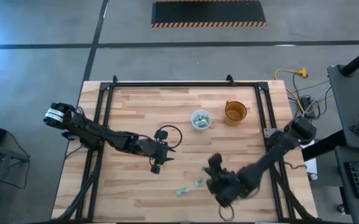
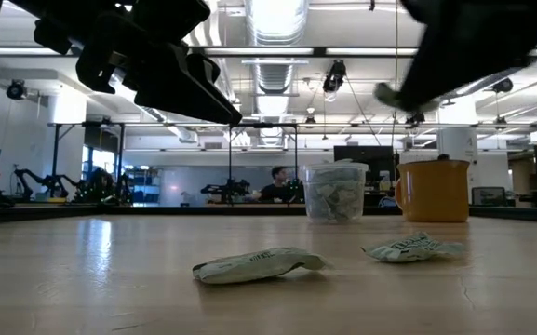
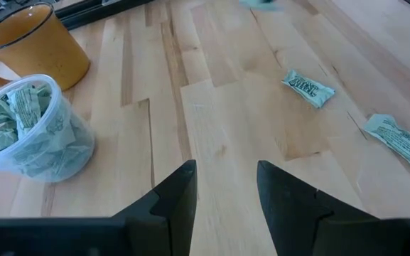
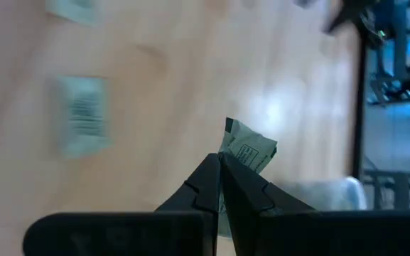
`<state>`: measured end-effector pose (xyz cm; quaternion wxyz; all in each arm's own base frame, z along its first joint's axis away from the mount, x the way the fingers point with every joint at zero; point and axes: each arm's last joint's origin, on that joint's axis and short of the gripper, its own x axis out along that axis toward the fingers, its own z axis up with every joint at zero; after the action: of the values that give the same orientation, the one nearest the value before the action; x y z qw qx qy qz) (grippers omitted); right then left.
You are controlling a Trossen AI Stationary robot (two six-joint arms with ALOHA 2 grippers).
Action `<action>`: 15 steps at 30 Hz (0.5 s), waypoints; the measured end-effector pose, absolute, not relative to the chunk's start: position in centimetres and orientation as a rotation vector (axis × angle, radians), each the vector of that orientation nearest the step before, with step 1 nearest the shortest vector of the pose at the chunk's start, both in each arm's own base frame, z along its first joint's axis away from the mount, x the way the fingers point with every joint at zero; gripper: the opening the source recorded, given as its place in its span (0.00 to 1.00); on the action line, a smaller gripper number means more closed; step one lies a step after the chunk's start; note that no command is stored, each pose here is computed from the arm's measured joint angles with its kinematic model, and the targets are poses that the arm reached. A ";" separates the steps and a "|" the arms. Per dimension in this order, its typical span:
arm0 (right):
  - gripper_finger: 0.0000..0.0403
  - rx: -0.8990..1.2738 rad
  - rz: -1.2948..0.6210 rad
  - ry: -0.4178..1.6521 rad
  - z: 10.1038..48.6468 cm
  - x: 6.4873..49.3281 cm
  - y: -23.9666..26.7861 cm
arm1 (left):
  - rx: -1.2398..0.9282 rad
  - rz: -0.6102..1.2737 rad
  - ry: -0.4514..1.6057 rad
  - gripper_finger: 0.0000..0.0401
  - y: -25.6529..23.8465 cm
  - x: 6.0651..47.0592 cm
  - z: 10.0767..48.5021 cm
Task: Pick and place Stevia / Truvia into bins
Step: Put the bottom right green stevia packet into the transparent bin
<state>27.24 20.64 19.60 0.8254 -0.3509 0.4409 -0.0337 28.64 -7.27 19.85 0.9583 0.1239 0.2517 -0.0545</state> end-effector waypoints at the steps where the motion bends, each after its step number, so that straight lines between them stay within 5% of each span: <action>1: 0.02 -0.743 -0.091 0.942 19.9 27.7 19.7 | 0.251 -0.111 0.510 0.33 -7.3 28.6 19.9; 15: 0.02 -0.559 -0.283 0.862 24.5 29.6 5.7 | 0.251 -0.110 0.502 0.33 -7.3 28.7 19.9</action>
<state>29.61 5.69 24.51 0.8614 -0.2663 0.4110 -0.1347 28.68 -7.27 19.92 0.9595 0.1237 0.2474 -0.0542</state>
